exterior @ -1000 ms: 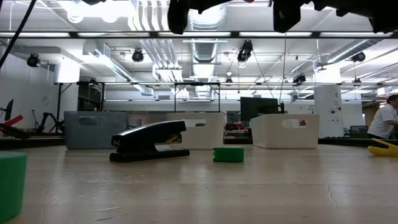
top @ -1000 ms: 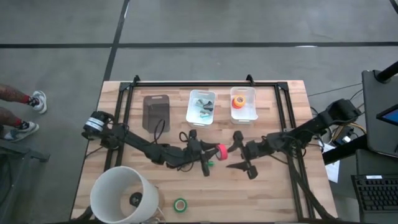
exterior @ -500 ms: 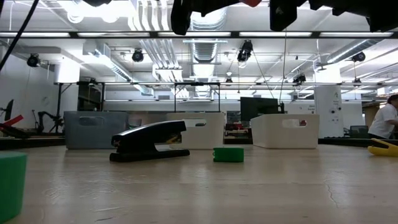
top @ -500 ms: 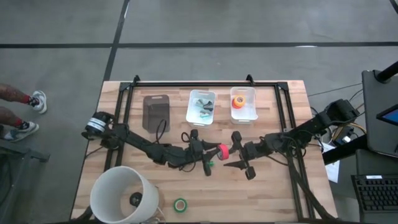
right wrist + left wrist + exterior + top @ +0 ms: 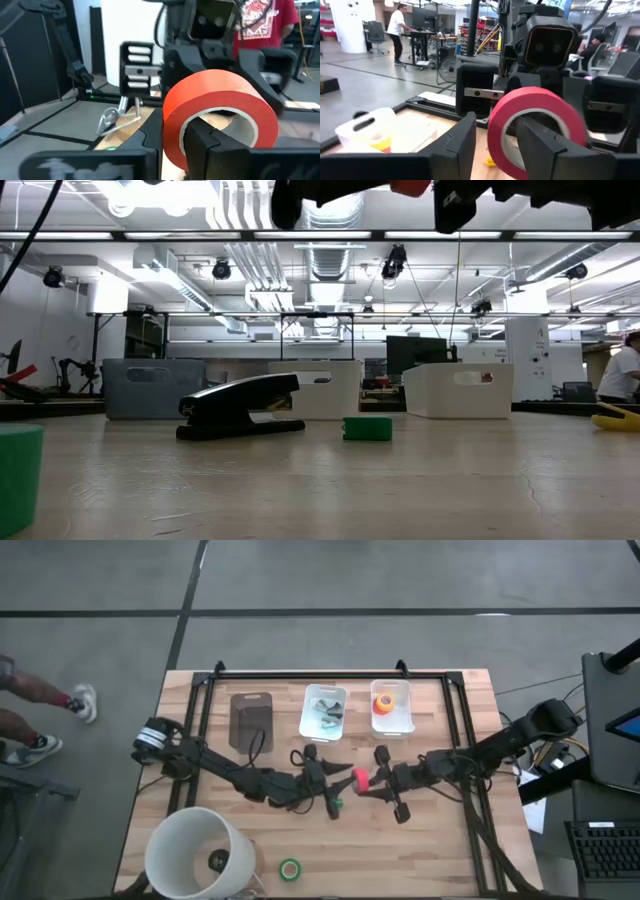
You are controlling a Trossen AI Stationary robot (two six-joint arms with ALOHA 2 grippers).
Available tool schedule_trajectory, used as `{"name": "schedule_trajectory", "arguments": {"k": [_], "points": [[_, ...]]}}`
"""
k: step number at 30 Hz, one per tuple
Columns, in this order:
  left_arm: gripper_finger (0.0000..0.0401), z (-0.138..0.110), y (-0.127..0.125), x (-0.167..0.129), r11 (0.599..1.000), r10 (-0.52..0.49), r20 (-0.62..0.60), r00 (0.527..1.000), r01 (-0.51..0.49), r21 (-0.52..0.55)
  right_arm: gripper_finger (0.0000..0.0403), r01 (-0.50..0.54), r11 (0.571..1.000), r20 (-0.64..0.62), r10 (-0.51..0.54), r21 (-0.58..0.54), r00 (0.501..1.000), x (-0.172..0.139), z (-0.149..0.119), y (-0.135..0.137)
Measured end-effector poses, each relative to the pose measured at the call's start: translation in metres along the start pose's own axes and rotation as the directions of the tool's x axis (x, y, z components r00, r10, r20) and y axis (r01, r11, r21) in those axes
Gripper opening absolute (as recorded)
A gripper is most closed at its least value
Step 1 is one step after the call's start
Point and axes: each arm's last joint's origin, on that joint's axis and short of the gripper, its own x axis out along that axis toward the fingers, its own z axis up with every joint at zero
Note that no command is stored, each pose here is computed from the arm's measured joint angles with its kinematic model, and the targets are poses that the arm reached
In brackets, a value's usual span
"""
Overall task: Pick and place Stapler, Stapler remover, tape
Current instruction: Put the red tape into the right white bin
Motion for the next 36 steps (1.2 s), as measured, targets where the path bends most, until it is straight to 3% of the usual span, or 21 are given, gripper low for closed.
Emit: {"name": "schedule_trajectory", "arguments": {"k": [5,9,14,20,26,36], "points": [[0.0148,0.002,0.002,-0.002,0.999,0.01,-0.033,0.999,-0.009,0.039,0.0055,0.077,0.997,-0.055,-0.077,0.001,0.996,-0.015,0.011,-0.005],[0.0147,0.003,0.002,-0.002,1.0,0.008,-0.026,1.0,-0.008,0.026,0.0062,0.258,0.966,-0.125,-0.252,0.029,0.96,-0.033,0.017,-0.014],[0.0147,0.014,0.005,0.001,1.0,0.013,0.065,0.998,-0.012,-0.015,0.0057,0.514,0.857,-0.247,-0.49,0.037,0.836,-0.055,0.021,-0.039],[0.0145,0.029,0.012,0.004,0.999,0.017,0.198,0.98,-0.011,-0.031,0.0055,0.721,0.693,-0.435,-0.647,0.008,0.626,-0.071,0.034,-0.08],[0.0145,0.032,0.013,0.004,1.0,-0.002,0.215,0.977,0.007,-0.023,0.006,0.786,0.619,-0.601,-0.625,0.008,0.498,-0.077,0.041,-0.121],[0.0145,0.032,0.011,0.004,0.998,-0.052,0.216,0.975,0.057,-0.014,0.0061,0.813,0.582,-0.808,-0.486,-0.015,0.333,-0.071,0.014,-0.183]]}}
